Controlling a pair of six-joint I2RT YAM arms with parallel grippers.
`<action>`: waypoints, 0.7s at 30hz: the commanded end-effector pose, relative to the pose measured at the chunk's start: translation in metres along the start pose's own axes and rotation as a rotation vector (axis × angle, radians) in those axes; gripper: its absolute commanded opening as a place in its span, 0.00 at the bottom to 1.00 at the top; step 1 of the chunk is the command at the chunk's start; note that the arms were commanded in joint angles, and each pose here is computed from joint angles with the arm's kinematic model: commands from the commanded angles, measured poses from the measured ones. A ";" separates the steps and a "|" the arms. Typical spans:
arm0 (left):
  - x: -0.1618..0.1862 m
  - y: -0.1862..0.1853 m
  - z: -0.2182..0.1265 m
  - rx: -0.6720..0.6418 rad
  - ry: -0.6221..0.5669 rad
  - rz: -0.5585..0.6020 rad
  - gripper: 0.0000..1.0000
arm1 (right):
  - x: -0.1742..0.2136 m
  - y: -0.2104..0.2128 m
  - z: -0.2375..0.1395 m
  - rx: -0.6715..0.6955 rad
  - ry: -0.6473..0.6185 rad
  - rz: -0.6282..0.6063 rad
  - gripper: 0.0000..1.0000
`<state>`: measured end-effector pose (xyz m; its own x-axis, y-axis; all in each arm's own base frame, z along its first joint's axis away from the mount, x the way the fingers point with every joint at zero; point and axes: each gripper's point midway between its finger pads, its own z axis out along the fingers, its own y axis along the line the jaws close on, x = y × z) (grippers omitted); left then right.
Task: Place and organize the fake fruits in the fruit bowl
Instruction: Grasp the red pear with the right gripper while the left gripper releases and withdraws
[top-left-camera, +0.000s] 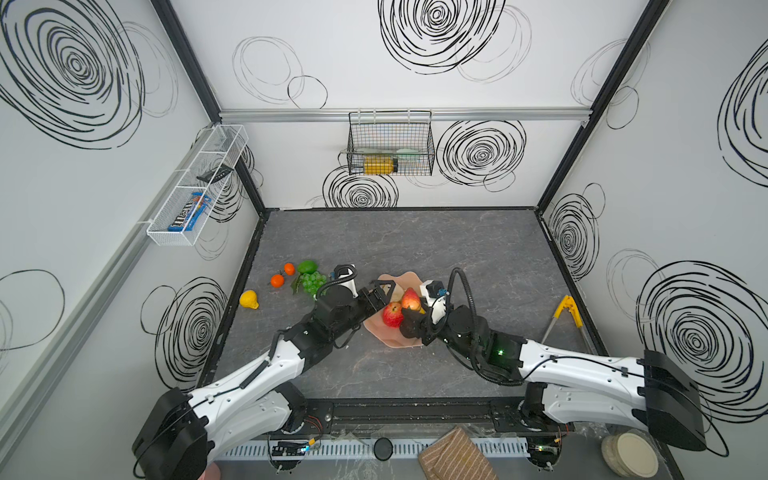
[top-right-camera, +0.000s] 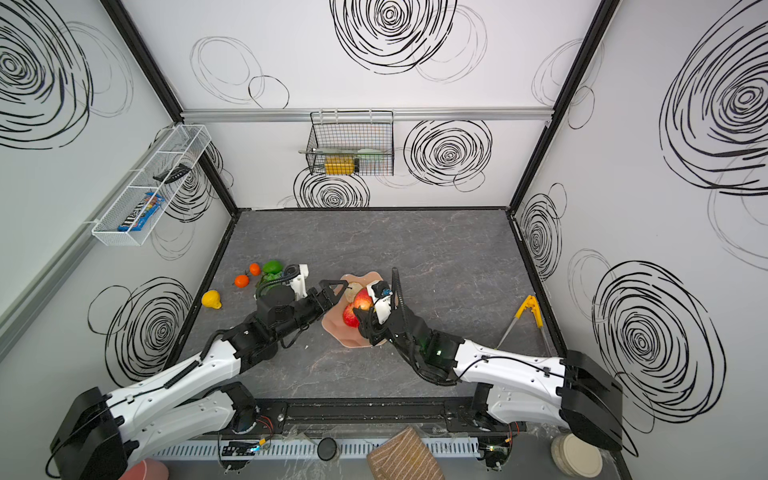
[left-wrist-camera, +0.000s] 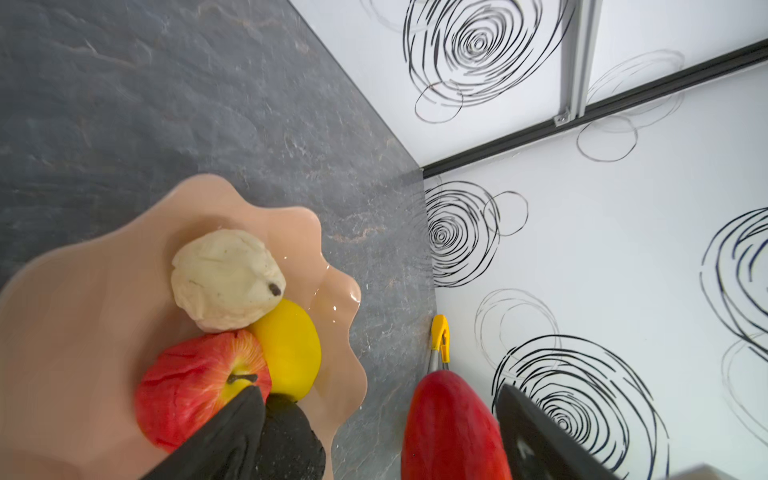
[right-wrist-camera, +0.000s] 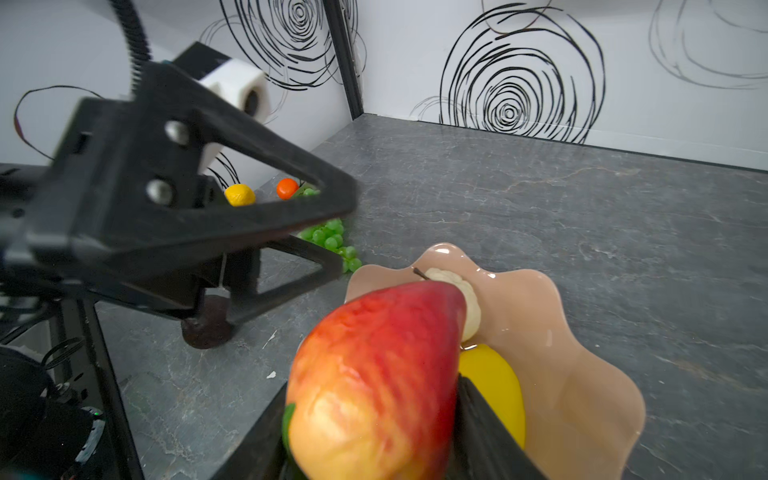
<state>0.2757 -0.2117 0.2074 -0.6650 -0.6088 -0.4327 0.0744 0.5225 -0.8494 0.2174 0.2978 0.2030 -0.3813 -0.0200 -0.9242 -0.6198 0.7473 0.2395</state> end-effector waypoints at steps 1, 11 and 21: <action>-0.030 -0.008 -0.017 -0.014 -0.094 0.154 0.96 | 0.004 -0.011 -0.005 -0.038 0.102 0.050 0.41; -0.064 0.056 -0.048 -0.256 -0.251 0.382 0.96 | 0.019 -0.064 0.013 -0.082 0.341 0.186 0.42; -0.058 0.086 -0.048 -0.284 -0.277 0.437 0.96 | 0.021 -0.074 0.049 -0.097 0.475 0.233 0.41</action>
<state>0.2806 -0.1061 0.1632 -0.4601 -0.4231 -0.7805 0.0419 0.8678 -0.4951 0.2873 0.2693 0.1453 -0.7556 -0.1491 -0.6379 -0.5227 0.7242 0.4498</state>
